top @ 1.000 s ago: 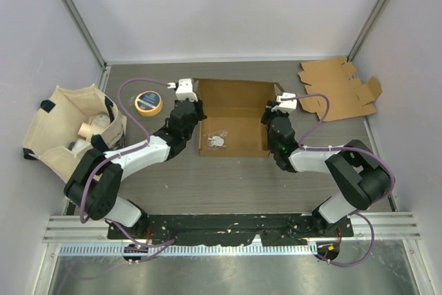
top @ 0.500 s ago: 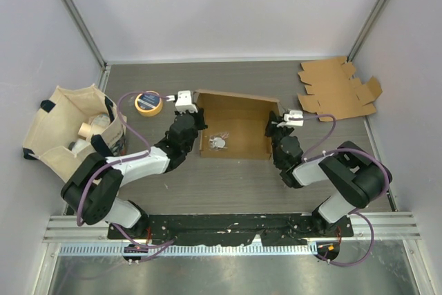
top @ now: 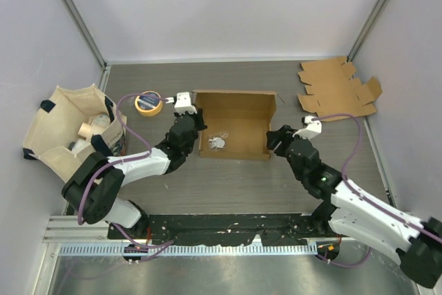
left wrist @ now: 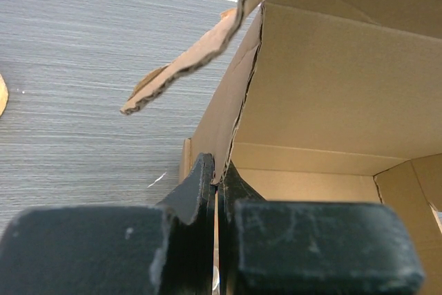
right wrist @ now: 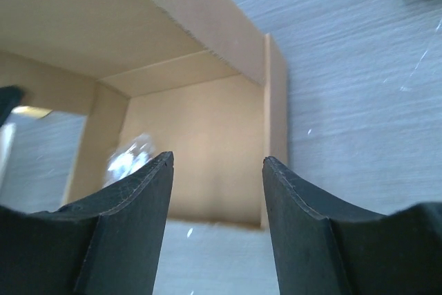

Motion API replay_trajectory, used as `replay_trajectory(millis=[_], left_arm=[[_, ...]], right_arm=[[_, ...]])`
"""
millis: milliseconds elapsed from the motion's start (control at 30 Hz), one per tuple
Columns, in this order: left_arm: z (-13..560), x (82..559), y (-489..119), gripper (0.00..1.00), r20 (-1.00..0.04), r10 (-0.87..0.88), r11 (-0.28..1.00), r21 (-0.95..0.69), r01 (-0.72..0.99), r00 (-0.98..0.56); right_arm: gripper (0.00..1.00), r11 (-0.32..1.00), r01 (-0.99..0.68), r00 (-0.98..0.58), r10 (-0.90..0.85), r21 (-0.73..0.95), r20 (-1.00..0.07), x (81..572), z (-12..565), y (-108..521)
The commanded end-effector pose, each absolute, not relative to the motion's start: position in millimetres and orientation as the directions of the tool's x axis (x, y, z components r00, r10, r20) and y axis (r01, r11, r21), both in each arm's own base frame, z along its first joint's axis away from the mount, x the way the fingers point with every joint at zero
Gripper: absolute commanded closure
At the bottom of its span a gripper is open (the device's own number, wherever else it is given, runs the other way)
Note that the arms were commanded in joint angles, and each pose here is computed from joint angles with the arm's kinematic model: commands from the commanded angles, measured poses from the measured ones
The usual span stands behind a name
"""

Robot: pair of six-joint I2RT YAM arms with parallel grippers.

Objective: Fold the paper box

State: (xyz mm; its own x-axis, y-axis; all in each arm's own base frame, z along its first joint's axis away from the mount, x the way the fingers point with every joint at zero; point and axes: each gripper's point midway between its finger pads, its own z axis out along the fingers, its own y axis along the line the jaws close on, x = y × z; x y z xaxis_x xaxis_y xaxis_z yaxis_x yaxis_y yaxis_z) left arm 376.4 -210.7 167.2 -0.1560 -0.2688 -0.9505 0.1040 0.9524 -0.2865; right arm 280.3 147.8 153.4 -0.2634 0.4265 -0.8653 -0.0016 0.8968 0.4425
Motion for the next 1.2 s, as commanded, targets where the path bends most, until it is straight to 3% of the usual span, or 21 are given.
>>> replay_trajectory(millis=[0,233,300,500,567,800,1167], left_arm=[[153,374,-205,1.0,-0.957,-0.237,0.965,-0.252,0.076,-0.17],[150,374,-204,1.0,-0.96,-0.219,0.969,-0.235,0.074,-0.175],[151,374,-206,1.0,-0.959,-0.222,0.968,-0.238,0.078,-0.175],[153,375,-208,1.0,-0.96,-0.225,0.967,-0.242,0.085,-0.169],[153,375,-208,1.0,-0.962,-0.216,0.969,-0.233,0.088,-0.168],[148,376,-206,1.0,-0.961,-0.224,0.968,-0.238,0.077,-0.159],[138,373,-209,1.0,-0.949,-0.274,0.956,-0.287,0.067,-0.155]], right_arm=[[0.39,0.889,0.019,-0.506,0.404,0.458,-0.762,221,164,137],[0.25,0.894,-0.096,-0.348,0.382,0.438,-0.856,246,287,134],[0.19,0.89,-0.162,-0.379,0.343,0.427,-0.859,266,311,153],[0.16,0.868,-0.082,-0.397,0.422,0.489,-0.815,337,343,128],[0.16,0.873,-0.043,-0.429,0.423,0.485,-0.798,357,329,122],[0.19,0.774,-0.135,-0.537,0.467,0.618,-0.702,385,302,159],[0.27,0.698,-0.009,-0.55,0.595,0.716,-0.586,375,244,170]])
